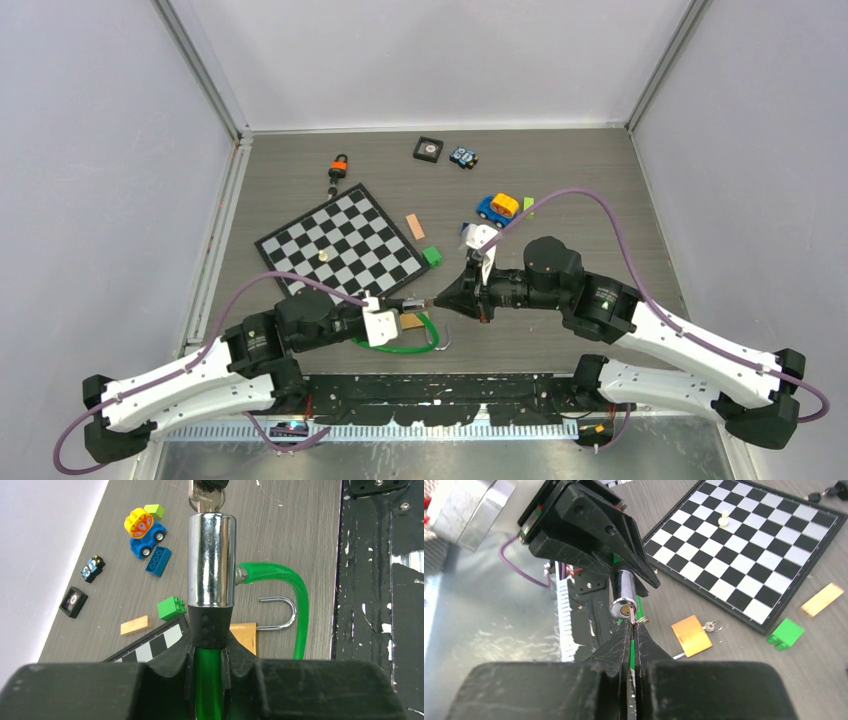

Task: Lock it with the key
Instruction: Lock the lock, then place the key at the center of the board.

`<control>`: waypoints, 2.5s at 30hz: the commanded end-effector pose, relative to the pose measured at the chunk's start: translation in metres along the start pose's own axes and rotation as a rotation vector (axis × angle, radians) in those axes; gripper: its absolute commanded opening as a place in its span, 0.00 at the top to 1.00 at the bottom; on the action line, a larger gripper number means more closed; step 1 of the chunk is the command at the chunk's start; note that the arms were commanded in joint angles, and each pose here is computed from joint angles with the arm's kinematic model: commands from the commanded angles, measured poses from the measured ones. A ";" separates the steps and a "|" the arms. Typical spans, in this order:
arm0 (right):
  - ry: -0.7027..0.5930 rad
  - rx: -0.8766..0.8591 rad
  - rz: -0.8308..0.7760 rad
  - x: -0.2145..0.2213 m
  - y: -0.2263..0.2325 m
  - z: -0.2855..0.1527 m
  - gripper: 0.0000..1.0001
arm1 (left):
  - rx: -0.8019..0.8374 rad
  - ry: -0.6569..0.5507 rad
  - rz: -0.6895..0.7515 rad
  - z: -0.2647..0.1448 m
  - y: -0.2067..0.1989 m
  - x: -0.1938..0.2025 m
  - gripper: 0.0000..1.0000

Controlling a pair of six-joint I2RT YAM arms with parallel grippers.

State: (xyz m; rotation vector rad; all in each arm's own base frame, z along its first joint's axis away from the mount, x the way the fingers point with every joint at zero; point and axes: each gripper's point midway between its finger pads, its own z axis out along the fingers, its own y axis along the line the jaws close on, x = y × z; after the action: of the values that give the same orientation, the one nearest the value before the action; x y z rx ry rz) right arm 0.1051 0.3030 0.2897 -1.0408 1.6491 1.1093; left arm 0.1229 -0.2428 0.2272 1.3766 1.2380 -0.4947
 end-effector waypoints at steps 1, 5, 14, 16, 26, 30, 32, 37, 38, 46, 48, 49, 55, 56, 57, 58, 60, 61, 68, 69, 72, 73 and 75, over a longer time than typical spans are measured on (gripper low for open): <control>-0.009 -0.147 -0.316 -0.005 0.013 0.003 0.94 | -0.027 -0.137 -0.005 -0.002 0.012 -0.038 1.00; 0.001 -0.183 -0.480 0.002 0.012 0.000 0.99 | -0.023 -0.138 -0.004 -0.002 0.011 -0.038 1.00; -0.022 -0.230 -0.815 0.008 0.010 -0.010 0.99 | -0.016 -0.139 -0.007 -0.002 0.009 -0.038 1.00; -0.038 -0.227 -0.845 0.005 0.010 -0.011 0.99 | -0.016 -0.139 -0.010 -0.002 0.009 -0.038 1.00; -0.029 -0.165 -0.889 0.005 0.001 -0.019 0.99 | -0.025 -0.134 -0.011 -0.003 0.011 -0.037 1.00; -0.044 -0.105 -0.805 0.004 -0.001 -0.032 0.99 | -0.042 -0.135 -0.011 -0.005 0.013 -0.037 1.00; -0.068 -0.080 -0.761 0.003 0.000 -0.040 0.99 | -0.049 -0.134 -0.008 -0.005 0.015 -0.037 1.00; -0.109 0.001 -0.659 0.006 -0.005 -0.057 0.99 | -0.054 -0.130 -0.006 -0.006 0.015 -0.036 1.00; -0.116 0.032 -0.631 0.006 -0.008 -0.061 0.99 | -0.056 -0.127 -0.006 -0.006 0.016 -0.035 1.00; -0.248 0.340 -0.300 -0.006 -0.046 -0.089 0.99 | -0.081 -0.127 -0.004 -0.008 0.020 -0.035 1.00; -0.277 0.485 -0.172 -0.008 -0.068 -0.097 0.99 | -0.085 -0.125 -0.005 -0.008 0.021 -0.035 1.00; -0.286 0.558 -0.107 -0.007 -0.079 -0.101 0.99 | -0.090 -0.126 -0.008 -0.008 0.022 -0.035 1.00; -0.171 0.836 0.169 0.026 -0.119 -0.096 0.99 | -0.164 -0.110 -0.043 -0.010 0.034 -0.032 1.00; -0.126 0.864 0.198 0.035 -0.123 -0.091 0.99 | -0.180 -0.107 -0.051 -0.010 0.037 -0.032 1.00; -0.074 0.890 0.224 0.045 -0.126 -0.087 0.99 | -0.198 -0.108 -0.063 -0.011 0.040 -0.032 1.00; -0.025 0.916 0.255 0.054 -0.130 -0.082 0.99 | -0.221 -0.106 -0.081 -0.012 0.043 -0.032 1.00; 0.073 0.957 0.325 0.073 -0.136 -0.072 0.99 | -0.273 -0.100 -0.116 -0.014 0.052 -0.031 1.00; 0.124 0.970 0.359 0.084 -0.140 -0.067 0.99 | -0.295 -0.096 -0.132 -0.015 0.055 -0.030 1.00; 0.268 1.025 0.673 0.150 -0.181 -0.059 0.99 | -0.419 -0.079 -0.228 -0.022 0.073 -0.025 1.00; 0.273 1.057 0.701 0.158 -0.189 -0.063 0.99 | -0.438 -0.075 -0.241 -0.023 0.076 -0.024 1.00; 0.301 1.120 0.754 0.179 -0.202 -0.073 0.98 | -0.485 -0.072 -0.274 -0.026 0.082 -0.022 1.00; 0.308 1.132 0.768 0.184 -0.205 -0.075 0.97 | -0.498 -0.071 -0.288 -0.026 0.084 -0.022 1.00; 0.316 1.128 0.793 0.187 -0.207 -0.075 0.91 | -0.512 -0.074 -0.317 -0.027 0.086 -0.023 1.00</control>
State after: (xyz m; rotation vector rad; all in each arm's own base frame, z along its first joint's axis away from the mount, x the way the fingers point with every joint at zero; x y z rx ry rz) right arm 0.2280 0.1414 0.0855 0.1357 2.5236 0.1717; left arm 0.1687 -0.2125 0.2504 0.9491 1.4424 -0.3516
